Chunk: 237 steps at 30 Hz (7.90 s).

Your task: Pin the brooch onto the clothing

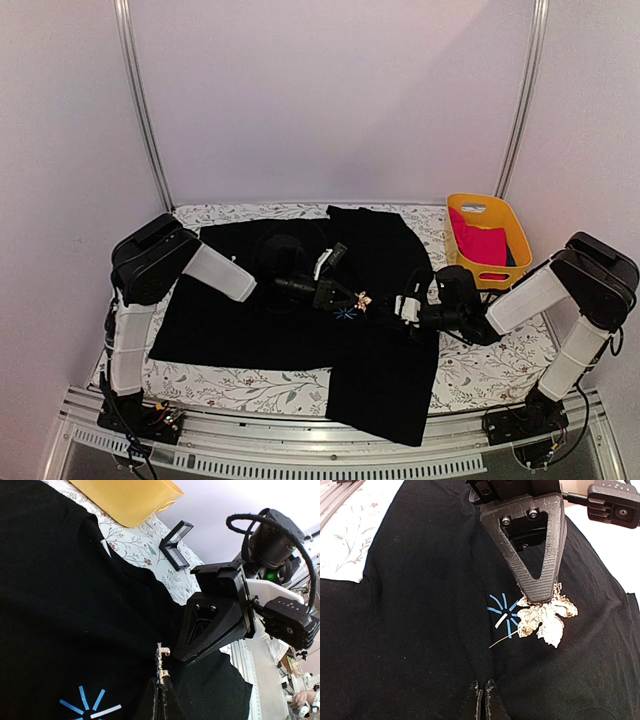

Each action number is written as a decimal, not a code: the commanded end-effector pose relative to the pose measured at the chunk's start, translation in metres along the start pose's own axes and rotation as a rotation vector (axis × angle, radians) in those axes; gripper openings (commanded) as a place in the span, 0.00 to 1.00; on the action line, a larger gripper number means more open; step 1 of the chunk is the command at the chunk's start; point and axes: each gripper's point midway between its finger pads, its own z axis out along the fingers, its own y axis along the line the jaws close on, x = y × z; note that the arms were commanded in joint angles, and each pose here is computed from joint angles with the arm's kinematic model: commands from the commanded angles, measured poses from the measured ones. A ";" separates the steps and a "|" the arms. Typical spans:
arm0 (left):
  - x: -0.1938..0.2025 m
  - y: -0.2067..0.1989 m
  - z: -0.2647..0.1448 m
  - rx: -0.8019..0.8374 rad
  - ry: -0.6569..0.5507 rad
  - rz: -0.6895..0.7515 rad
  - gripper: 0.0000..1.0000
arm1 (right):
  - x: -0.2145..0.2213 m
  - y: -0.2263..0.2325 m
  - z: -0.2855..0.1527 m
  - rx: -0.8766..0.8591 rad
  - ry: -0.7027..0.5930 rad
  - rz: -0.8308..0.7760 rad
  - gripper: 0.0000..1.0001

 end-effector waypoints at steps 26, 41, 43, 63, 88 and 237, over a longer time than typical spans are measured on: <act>0.027 -0.001 0.010 0.052 0.056 -0.067 0.00 | -0.015 -0.019 -0.001 0.080 -0.035 -0.032 0.00; 0.034 -0.008 0.015 0.082 0.081 -0.076 0.00 | -0.009 -0.031 0.006 0.128 -0.011 0.021 0.00; 0.035 -0.009 0.016 0.085 0.086 -0.075 0.00 | -0.008 -0.032 0.007 0.136 -0.006 0.029 0.00; 0.060 0.006 0.032 0.010 0.177 -0.046 0.00 | 0.013 -0.042 0.022 0.177 0.068 0.120 0.00; 0.021 -0.002 0.007 0.034 0.084 -0.075 0.00 | -0.014 -0.034 -0.008 0.180 0.068 0.366 0.38; 0.031 0.014 0.014 0.035 0.147 0.011 0.00 | -0.027 -0.042 0.009 -0.160 0.041 0.791 0.39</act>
